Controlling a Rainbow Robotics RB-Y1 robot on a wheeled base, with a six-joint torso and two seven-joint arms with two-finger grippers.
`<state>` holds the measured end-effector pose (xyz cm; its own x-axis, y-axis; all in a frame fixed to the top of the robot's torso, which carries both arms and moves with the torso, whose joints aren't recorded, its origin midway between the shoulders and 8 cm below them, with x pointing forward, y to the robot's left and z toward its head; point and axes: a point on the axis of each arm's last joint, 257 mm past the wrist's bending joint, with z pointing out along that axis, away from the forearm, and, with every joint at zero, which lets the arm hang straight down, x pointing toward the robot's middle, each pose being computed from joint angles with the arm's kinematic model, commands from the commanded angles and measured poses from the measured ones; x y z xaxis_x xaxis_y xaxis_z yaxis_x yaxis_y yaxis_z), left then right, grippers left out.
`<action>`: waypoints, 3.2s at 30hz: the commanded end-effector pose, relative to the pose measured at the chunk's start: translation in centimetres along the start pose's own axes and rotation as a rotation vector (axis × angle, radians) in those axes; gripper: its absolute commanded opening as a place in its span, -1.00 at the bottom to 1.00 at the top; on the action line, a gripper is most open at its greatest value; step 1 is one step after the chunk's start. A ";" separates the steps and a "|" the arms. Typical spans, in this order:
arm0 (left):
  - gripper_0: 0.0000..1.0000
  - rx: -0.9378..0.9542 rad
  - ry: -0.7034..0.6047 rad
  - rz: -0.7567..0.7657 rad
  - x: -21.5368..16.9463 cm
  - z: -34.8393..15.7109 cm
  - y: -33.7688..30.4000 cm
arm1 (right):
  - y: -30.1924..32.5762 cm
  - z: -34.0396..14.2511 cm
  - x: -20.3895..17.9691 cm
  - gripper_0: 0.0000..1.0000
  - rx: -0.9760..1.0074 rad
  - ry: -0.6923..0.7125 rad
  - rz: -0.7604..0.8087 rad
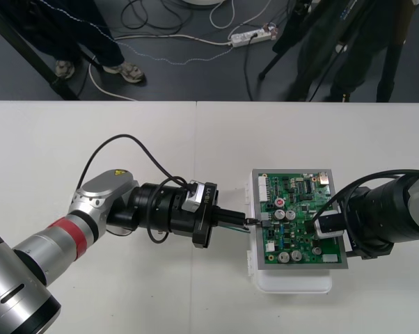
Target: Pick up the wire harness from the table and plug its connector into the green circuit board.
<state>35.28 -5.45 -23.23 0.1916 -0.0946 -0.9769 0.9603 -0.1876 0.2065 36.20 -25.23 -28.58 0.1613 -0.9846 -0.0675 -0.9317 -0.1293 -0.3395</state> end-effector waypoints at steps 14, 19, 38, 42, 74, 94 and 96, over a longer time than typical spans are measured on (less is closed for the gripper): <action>-1.00 0.047 -0.024 0.121 -1.9 2.4 0.4 | -0.5 -0.2 -1.4 1.00 -0.001 -0.032 0.001; -1.00 0.055 -0.017 0.117 -1.7 2.5 0.2 | -0.5 -0.2 -1.4 1.00 -0.001 -0.033 0.017; -1.00 0.060 -0.008 0.110 -1.4 2.6 0.0 | -0.6 -0.3 -1.7 1.00 -0.003 -0.043 0.062; -1.00 0.064 -0.011 0.113 -1.5 2.7 -0.1 | -0.6 -0.3 -1.8 1.00 -0.004 -0.046 0.068; -1.00 0.056 -0.035 0.143 -2.0 4.4 -0.2 | -0.5 -0.3 -1.9 1.00 -0.005 -0.047 0.062; -1.00 0.038 -0.031 0.156 -2.0 5.4 0.0 | -0.5 -0.3 -1.9 1.00 -0.006 -0.048 0.064; -1.00 0.034 -0.028 0.155 -1.9 5.4 0.1 | -0.5 -0.3 -1.9 1.00 -0.006 -0.048 0.064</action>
<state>35.14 -6.45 -23.13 0.2196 -0.0874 -0.9717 0.9541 -0.1887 0.2326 35.90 -25.02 -28.96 0.0974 -0.9891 -0.1104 -0.9489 -0.0588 -0.3102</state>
